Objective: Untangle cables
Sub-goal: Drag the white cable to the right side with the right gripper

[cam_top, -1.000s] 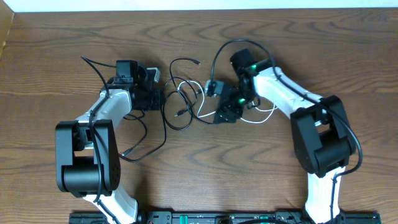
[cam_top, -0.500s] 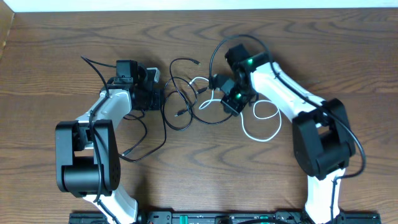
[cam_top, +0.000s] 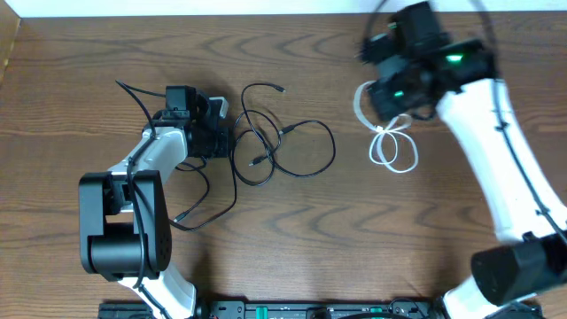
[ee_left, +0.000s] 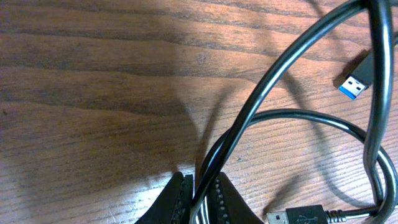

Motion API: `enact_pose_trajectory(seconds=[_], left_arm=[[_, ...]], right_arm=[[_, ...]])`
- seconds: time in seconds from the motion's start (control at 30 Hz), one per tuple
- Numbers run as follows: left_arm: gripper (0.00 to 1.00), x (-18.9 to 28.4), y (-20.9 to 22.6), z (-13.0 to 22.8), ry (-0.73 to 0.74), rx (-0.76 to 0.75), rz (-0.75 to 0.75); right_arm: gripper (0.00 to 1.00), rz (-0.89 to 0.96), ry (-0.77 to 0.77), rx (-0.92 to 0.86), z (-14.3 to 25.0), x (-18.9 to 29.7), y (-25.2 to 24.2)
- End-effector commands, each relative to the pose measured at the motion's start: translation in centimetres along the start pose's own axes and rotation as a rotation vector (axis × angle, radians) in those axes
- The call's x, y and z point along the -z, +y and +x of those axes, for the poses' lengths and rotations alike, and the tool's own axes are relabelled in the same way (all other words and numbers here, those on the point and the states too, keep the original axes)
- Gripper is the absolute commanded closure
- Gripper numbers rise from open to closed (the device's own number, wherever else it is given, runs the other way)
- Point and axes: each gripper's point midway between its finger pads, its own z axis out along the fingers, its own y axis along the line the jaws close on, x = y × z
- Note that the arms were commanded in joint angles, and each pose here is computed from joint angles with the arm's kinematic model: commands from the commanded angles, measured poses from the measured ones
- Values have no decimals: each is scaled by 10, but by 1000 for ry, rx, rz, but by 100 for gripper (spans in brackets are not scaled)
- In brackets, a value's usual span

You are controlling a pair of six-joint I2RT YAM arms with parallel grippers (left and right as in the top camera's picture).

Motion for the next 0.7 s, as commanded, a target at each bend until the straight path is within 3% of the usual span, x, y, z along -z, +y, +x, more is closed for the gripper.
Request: enact_pose_trajectory(seconds=[0.0, 0.53, 0.67], left_arm=[[86, 5, -6, 2, -5, 1, 18], [86, -4, -32, 3, 9, -62, 43], [86, -8, -45, 7, 23, -92, 55]], right_arm=[[99, 97, -35, -212, 8, 26, -46], [99, 359, -70, -930, 138, 124, -207], [99, 502, -66, -1120, 183, 149, -243]])
